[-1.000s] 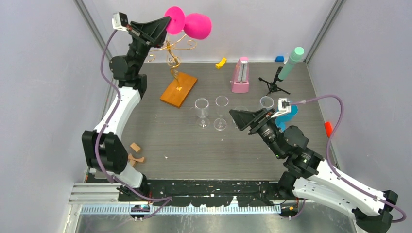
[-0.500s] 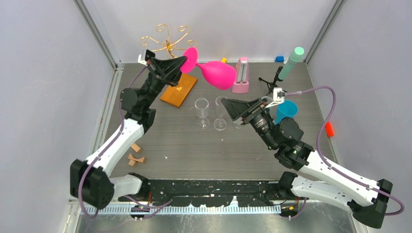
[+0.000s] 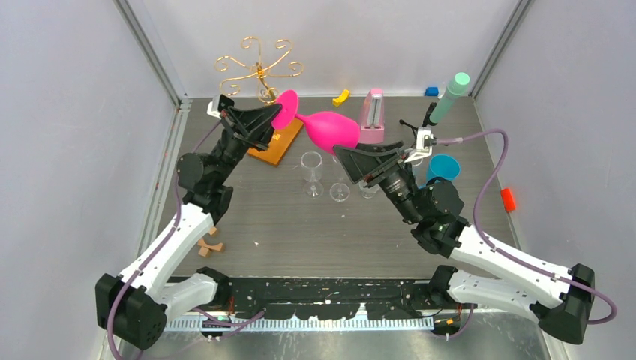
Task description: Take the wine glass off the wine glass rack
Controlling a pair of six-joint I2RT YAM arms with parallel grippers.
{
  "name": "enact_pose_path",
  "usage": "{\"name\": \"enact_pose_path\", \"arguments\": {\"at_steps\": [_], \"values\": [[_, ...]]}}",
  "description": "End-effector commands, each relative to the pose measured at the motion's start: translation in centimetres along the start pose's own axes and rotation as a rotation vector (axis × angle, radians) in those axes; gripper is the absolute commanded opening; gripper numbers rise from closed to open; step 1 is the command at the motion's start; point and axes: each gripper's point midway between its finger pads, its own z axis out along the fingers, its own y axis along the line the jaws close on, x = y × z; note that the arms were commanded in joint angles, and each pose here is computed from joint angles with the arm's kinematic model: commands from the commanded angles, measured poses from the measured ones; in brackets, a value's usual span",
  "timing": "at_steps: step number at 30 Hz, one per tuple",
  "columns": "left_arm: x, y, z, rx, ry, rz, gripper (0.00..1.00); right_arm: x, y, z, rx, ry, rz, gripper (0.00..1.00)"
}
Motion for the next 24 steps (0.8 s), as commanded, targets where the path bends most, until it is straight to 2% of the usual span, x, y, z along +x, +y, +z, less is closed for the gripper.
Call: {"name": "enact_pose_path", "arguments": {"at_steps": [1, 2, 3, 4, 6, 7, 8, 10, 14, 16, 19, 24], "values": [[0.7, -1.5, -0.4, 0.039, 0.004, -0.011, 0.00, -2.0, 5.7, 0.3, -0.234, -0.032, 0.016, 0.69], [0.7, -1.5, -0.4, 0.039, 0.006, -0.007, 0.00, -2.0, 5.9, 0.2, -0.244, -0.031, 0.023, 0.64], [0.9, -1.6, -0.4, 0.042, 0.013, 0.000, 0.00, -1.9, 6.1, 0.2, -0.254, -0.026, 0.038, 0.50], [1.0, -1.7, -0.4, 0.046, 0.020, 0.008, 0.00, -1.9, 6.1, 0.1, -0.258, -0.029, 0.049, 0.43], [1.5, -2.2, -0.5, 0.057, 0.034, 0.030, 0.00, -2.0, 5.9, 0.0, -0.249, -0.038, 0.077, 0.21], [1.7, -2.4, -0.6, 0.061, 0.037, 0.043, 0.02, -2.1, 5.7, 0.0, -0.237, -0.045, 0.084, 0.16], [1.8, -2.6, -0.7, 0.068, 0.038, 0.059, 0.06, -2.2, 5.6, 0.0, -0.231, -0.049, 0.087, 0.09], [2.1, -2.9, -1.1, 0.083, 0.030, 0.101, 0.21, -2.3, 5.3, 0.1, -0.214, -0.055, 0.089, 0.02], [3.1, -4.0, -2.2, 0.090, 0.020, 0.242, 0.64, -2.1, 4.9, 0.7, -0.189, -0.049, 0.062, 0.00], [3.8, -4.3, -2.7, 0.074, 0.016, 0.345, 0.77, -1.9, 4.8, 1.1, -0.174, -0.035, 0.043, 0.00], [4.3, -3.6, -3.9, -0.034, 0.003, 0.525, 0.88, -0.8, 4.0, 2.2, -0.124, 0.014, 0.000, 0.00], [1.8, -0.6, -8.6, -0.331, -0.128, 0.829, 0.92, 2.1, 1.8, 4.2, -0.010, 0.145, -0.097, 0.00]]}}
